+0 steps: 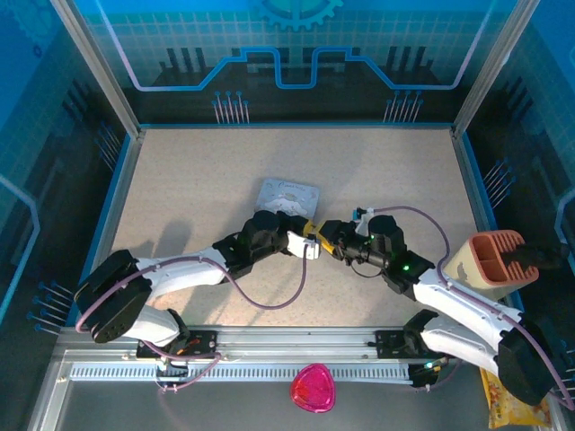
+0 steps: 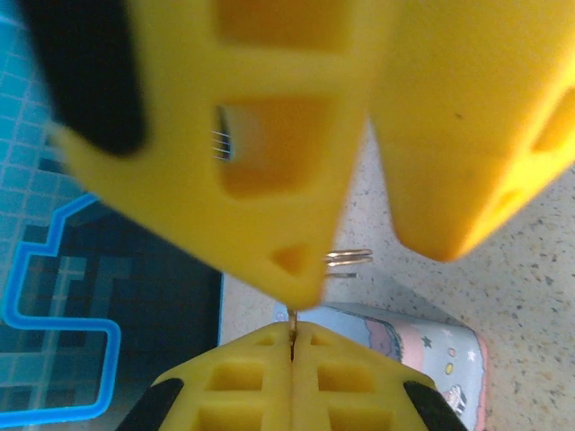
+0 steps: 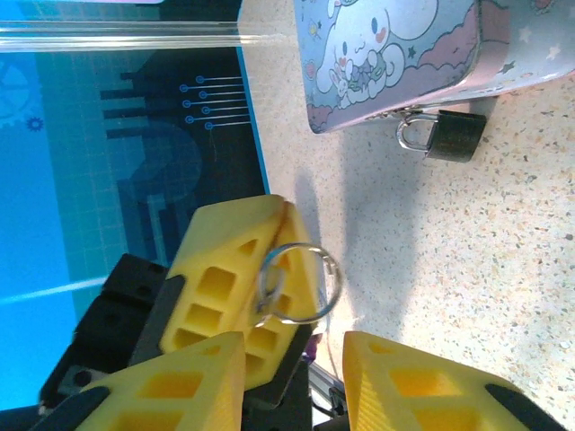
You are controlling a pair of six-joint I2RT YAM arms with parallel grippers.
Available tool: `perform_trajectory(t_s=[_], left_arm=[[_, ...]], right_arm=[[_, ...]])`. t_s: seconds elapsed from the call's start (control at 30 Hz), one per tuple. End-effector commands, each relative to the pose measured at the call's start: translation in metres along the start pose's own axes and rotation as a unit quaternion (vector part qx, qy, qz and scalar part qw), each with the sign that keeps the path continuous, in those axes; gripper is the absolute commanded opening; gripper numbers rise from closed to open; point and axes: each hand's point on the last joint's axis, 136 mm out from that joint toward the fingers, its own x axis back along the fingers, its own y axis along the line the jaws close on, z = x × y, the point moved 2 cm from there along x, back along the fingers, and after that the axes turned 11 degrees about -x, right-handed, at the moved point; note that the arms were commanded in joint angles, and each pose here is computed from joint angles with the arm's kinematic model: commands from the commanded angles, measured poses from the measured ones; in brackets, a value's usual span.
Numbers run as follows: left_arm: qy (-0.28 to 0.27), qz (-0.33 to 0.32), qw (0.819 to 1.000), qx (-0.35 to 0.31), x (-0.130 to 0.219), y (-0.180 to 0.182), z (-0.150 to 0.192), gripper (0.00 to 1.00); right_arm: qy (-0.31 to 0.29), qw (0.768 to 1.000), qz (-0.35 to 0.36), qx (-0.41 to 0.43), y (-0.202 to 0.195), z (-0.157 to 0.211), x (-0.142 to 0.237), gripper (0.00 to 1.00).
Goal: Unlock a padlock with a key
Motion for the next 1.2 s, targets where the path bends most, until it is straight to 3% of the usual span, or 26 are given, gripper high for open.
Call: perform_trajectory(t_s=[0.0,0.4,1.17], left_arm=[[-0.011,-0.016,1.000,-0.006,0.001,0.004,-0.006,0.00],[-0.020,0.011,1.000,0.010,0.012,-0.015,-0.006,0.00],[-0.031,0.003,1.000,0.003,0.015,-0.016,-0.018,0.00]], right_arm=[[0.005,1.000,-0.008,-0.004,0.007,0.003,-0.001,0.33],[0.004,0.999,-0.045,0.009,0.027,0.001,0.002,0.33],[0.010,1.000,-0.008,-0.002,0.007,-0.001,-0.008,0.28]])
